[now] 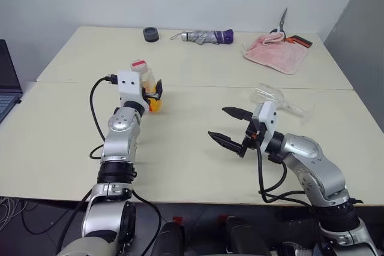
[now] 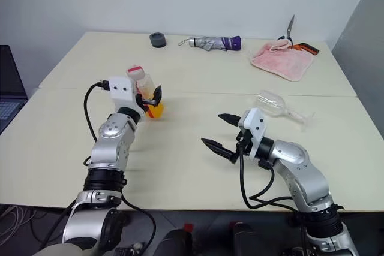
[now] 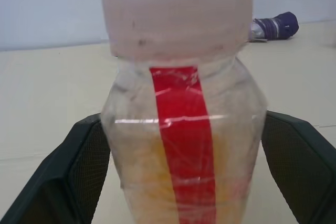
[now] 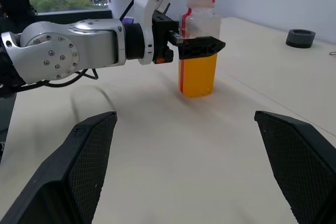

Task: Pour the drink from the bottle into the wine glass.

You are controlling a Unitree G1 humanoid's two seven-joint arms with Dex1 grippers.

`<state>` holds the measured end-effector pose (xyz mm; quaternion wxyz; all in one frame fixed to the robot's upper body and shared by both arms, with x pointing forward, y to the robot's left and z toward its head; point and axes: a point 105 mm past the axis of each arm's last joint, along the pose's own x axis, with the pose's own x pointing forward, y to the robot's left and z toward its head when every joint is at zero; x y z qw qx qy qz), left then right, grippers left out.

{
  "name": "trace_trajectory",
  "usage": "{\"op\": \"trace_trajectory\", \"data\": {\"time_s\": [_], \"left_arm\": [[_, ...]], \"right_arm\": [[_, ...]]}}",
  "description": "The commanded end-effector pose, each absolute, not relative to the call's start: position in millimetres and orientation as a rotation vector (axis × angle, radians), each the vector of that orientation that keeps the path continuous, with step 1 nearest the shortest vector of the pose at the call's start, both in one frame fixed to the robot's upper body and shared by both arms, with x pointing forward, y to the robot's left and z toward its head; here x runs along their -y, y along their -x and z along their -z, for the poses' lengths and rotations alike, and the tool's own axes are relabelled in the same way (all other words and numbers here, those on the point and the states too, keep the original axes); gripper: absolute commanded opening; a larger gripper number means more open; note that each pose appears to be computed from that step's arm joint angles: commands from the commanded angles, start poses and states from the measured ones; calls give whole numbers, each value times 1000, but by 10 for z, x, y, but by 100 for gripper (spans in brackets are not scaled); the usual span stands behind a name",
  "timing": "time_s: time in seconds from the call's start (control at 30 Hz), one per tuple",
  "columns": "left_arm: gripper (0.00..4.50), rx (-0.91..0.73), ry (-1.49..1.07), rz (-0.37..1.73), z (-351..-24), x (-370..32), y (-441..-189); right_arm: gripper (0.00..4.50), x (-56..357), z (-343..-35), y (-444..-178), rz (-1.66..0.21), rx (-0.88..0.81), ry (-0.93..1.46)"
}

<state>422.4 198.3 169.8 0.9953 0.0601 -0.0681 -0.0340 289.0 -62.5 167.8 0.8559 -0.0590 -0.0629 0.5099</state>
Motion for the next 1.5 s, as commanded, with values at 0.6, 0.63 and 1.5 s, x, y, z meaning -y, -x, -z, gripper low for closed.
{"op": "trace_trajectory", "data": {"time_s": [0.6,0.63,1.5], "left_arm": [[448,212,-154,61,-2025,-1943,-4265],[448,212,-154,61,-2028,-1943,-4267],[195,202,-114,61,-2001,-1975,-4241]], "right_arm": [[450,593,-1789,-2848,-1087,190,150],[450,593,-1788,-2848,-1087,190,151],[450,597,-1773,-2866,-1089,186,154]]}}
